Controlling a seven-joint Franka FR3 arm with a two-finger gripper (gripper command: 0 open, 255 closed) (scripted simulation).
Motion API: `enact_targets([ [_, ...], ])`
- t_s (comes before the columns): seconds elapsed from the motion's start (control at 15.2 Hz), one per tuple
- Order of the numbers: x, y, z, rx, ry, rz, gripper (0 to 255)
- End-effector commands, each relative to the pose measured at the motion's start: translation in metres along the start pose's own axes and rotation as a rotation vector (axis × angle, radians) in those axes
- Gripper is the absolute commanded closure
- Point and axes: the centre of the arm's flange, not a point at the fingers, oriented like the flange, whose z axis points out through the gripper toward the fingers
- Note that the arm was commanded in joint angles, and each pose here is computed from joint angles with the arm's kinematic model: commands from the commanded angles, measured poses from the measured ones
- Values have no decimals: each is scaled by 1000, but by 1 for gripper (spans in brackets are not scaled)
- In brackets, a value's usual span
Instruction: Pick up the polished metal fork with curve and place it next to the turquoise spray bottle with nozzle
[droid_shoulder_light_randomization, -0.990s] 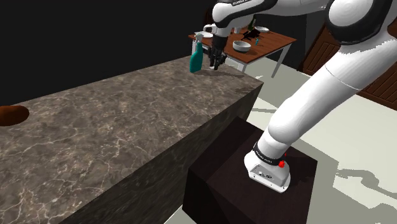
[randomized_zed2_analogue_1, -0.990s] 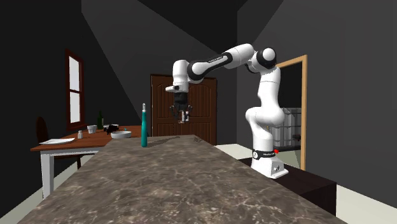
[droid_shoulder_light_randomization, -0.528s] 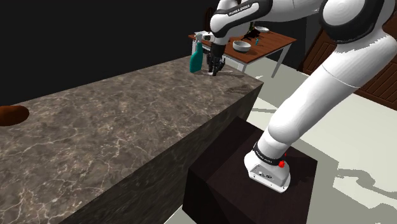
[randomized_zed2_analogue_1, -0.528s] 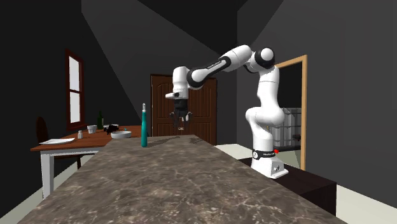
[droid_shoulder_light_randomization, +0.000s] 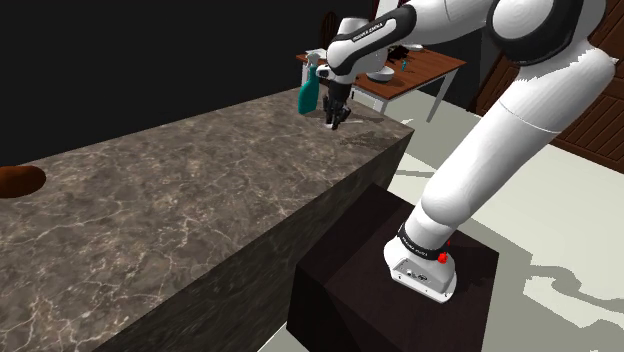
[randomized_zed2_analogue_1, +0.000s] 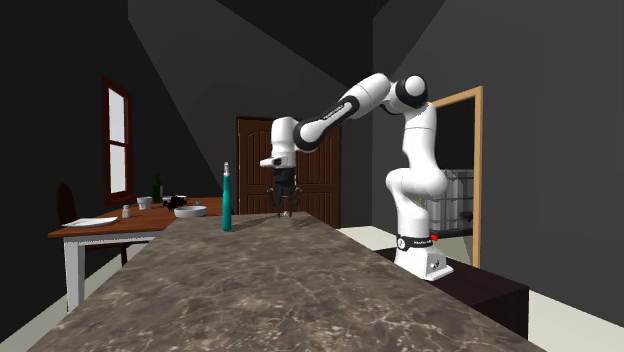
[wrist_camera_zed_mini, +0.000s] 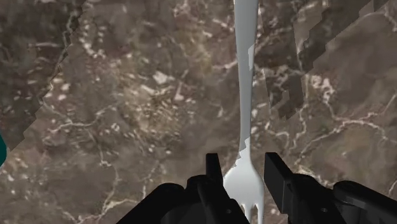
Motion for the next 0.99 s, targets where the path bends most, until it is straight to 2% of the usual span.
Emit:
enact_targets([
  [0.0,0,0,9,-1,0,0,255],
  [0.33,-1,0,39,-1,0,0,255],
  [0.86,-1,0,39,-1,0,0,255],
  [0.92,-1,0,39,-1,0,0,0],
])
